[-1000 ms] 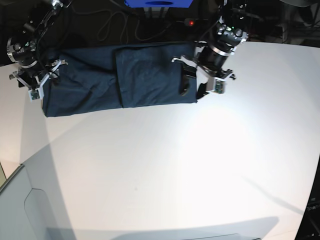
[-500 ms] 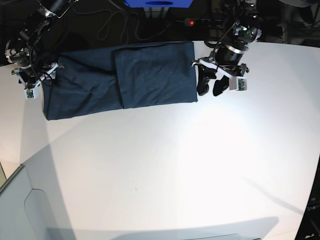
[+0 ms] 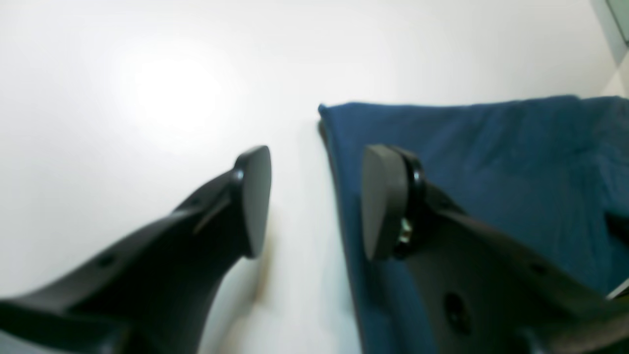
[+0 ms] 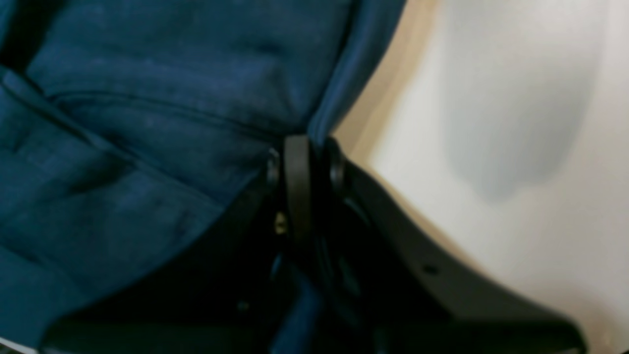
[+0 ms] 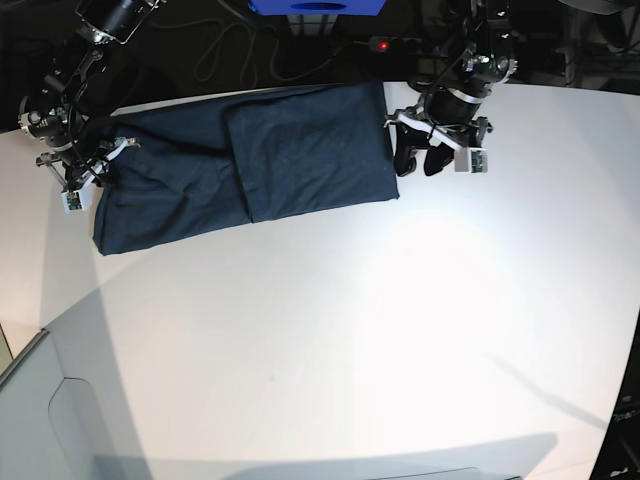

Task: Fold the T-shirt properly
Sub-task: 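Release the left gripper and lift it away from the folded end, then fold the strip end held by the right gripper over toward the left gripper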

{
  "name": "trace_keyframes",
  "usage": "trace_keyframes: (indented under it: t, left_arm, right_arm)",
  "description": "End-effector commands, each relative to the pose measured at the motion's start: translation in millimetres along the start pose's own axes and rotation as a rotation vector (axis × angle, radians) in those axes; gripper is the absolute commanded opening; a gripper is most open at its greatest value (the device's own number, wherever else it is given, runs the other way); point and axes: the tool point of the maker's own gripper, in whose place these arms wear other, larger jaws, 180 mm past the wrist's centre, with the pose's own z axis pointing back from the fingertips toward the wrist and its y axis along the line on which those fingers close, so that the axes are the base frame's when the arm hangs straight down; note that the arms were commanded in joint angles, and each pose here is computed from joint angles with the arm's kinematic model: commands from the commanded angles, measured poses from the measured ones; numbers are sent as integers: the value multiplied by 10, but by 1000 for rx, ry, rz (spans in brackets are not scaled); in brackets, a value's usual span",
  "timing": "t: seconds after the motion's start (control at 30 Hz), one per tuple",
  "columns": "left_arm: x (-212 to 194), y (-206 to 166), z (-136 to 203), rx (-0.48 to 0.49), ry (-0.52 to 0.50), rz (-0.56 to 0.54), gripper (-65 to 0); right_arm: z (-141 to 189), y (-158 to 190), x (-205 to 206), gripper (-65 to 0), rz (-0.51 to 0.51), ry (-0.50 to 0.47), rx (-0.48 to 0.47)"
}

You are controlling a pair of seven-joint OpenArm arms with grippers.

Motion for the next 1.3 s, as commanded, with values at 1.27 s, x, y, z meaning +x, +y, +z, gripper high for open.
trace_keyframes:
  t: [1.27]
  left_arm:
    - [30,-30,-134,-19,-16,24,-361]
  right_arm:
    - [943,3069,851,-649,570,-359,632]
